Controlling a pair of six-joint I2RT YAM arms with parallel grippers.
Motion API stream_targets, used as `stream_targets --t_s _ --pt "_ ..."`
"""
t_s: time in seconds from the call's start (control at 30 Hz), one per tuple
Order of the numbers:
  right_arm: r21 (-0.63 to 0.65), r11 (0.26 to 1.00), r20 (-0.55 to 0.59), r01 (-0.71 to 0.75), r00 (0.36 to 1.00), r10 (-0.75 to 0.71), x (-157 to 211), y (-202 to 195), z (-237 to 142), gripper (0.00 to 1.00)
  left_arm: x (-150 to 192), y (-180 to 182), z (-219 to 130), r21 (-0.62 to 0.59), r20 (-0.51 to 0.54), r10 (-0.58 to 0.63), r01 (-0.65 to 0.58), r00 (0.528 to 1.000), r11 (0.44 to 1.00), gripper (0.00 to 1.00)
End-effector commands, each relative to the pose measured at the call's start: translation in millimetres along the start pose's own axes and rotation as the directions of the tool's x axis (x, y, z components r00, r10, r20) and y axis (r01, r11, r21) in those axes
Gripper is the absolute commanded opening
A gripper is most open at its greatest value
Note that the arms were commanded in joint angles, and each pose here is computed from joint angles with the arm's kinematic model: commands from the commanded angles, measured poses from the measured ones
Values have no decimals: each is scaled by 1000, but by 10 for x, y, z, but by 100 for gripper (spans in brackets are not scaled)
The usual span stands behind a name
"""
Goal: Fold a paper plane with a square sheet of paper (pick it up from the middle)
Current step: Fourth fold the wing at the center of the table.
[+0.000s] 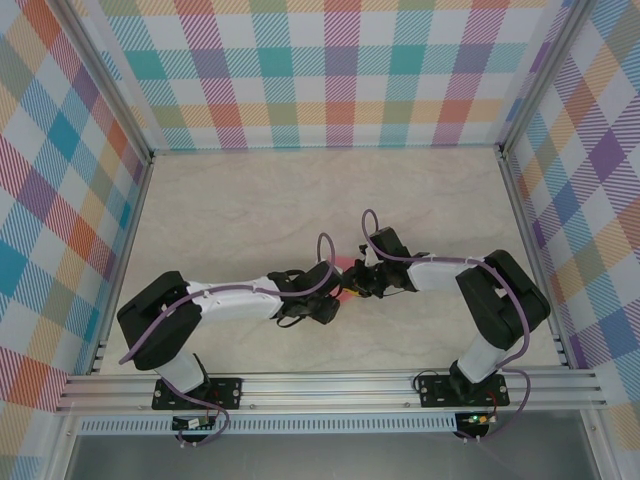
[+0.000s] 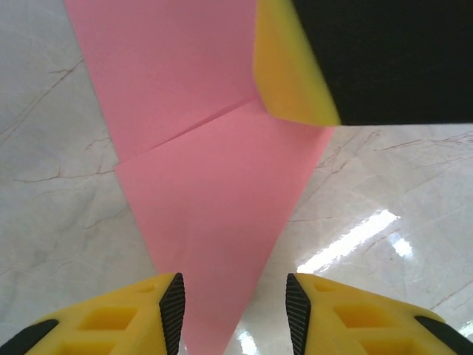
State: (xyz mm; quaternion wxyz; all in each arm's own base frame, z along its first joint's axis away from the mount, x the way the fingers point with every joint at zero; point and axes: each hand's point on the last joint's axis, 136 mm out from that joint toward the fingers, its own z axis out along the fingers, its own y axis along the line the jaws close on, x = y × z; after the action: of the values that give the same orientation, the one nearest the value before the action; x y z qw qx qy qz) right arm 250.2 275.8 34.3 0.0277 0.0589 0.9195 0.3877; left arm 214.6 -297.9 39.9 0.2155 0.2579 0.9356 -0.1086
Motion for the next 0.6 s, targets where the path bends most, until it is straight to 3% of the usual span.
stream_targets --t_s 0.0,0.57 --pt "-33 999 3 12 1000 -12 -50 154 -46 16 -26 -27 32 -8 20 36 -35 999 999 44" --pt "-25 1000 5 16 1000 -16 -77 187 -61 17 -61 -37 82 -19 14 48 -48 999 999 47"
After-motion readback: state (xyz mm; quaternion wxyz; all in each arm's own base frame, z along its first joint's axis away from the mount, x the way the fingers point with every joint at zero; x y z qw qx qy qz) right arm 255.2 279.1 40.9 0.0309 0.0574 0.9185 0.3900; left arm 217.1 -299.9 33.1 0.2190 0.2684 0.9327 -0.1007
